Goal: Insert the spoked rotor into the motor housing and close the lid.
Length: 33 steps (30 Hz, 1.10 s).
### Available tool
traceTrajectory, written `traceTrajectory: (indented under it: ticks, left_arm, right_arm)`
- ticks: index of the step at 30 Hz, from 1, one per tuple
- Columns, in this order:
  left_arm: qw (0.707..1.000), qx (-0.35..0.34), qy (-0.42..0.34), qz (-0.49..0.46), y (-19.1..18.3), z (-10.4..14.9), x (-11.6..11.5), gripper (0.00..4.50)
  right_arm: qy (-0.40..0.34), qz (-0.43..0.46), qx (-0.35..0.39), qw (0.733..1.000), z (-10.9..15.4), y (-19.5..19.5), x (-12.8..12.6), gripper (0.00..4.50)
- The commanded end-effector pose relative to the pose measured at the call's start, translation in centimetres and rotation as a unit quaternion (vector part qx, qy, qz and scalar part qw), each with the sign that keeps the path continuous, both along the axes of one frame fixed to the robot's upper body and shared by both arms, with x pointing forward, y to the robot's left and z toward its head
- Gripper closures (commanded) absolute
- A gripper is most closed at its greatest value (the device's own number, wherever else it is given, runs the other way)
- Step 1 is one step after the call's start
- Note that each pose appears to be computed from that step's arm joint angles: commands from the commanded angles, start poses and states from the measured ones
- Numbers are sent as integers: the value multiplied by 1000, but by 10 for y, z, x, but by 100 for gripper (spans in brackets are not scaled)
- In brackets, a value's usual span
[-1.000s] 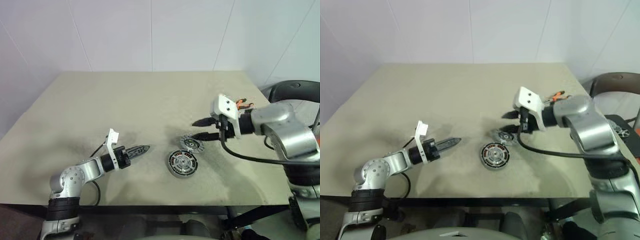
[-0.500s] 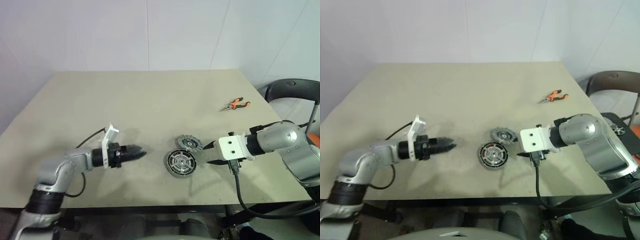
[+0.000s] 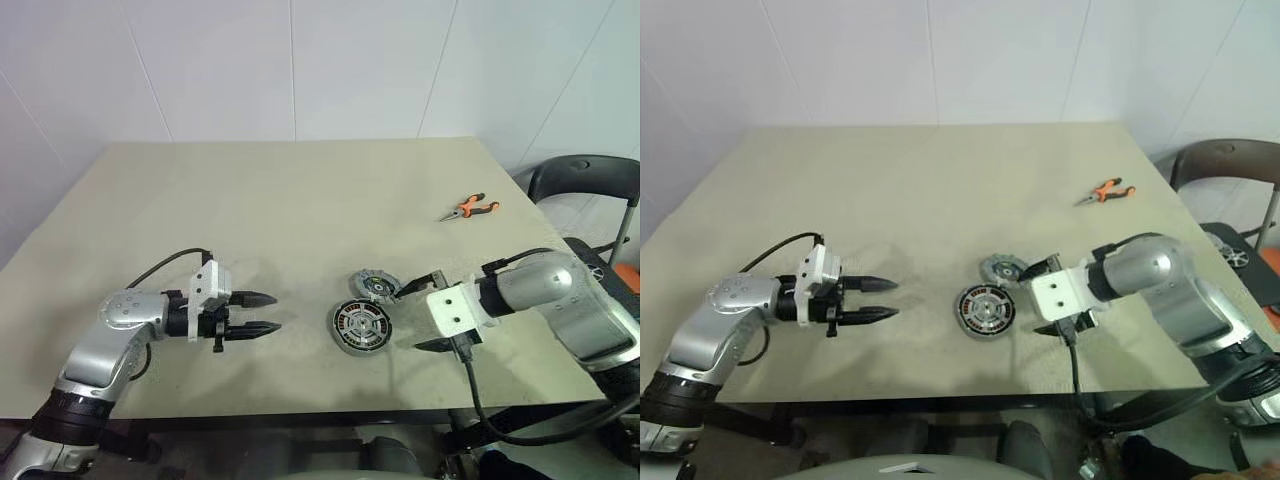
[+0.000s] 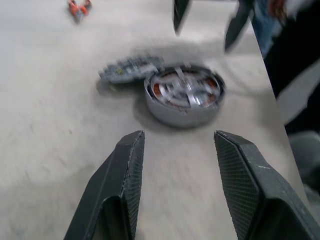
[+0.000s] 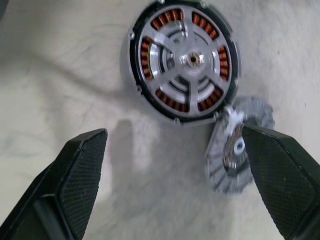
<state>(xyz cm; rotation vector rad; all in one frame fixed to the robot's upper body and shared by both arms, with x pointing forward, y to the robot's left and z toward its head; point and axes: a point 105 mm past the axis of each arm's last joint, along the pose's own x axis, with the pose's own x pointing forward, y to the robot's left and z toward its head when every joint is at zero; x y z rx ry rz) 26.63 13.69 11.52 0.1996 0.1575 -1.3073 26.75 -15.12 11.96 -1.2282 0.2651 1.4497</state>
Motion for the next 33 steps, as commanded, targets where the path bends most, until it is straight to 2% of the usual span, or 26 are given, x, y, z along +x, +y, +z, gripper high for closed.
traceTrajectory:
  ticks: [1, 5, 12, 23, 33]
  left_arm:
    - [1000, -15, 3, 14, -3, 14, 6, 214]
    - [999, -17, 30, 15, -6, 12, 3, 214]
    - [999, -23, 43, 19, -11, 11, -1, 214]
    - [998, -20, 54, 27, -16, 7, -5, 214]
    - [997, -23, 59, 36, -17, 5, -6, 214]
  right_arm:
    - [-48, 27, 1, 998, 7, 10, 7, 3]
    - [-78, 61, -9, 995, 4, 14, 9, 3]
    - [-78, 93, -15, 992, 1, 18, 6, 233]
    - [-69, 130, -52, 988, -14, 16, 3, 233]
    - [-80, 167, -64, 981, -23, 26, 11, 233]
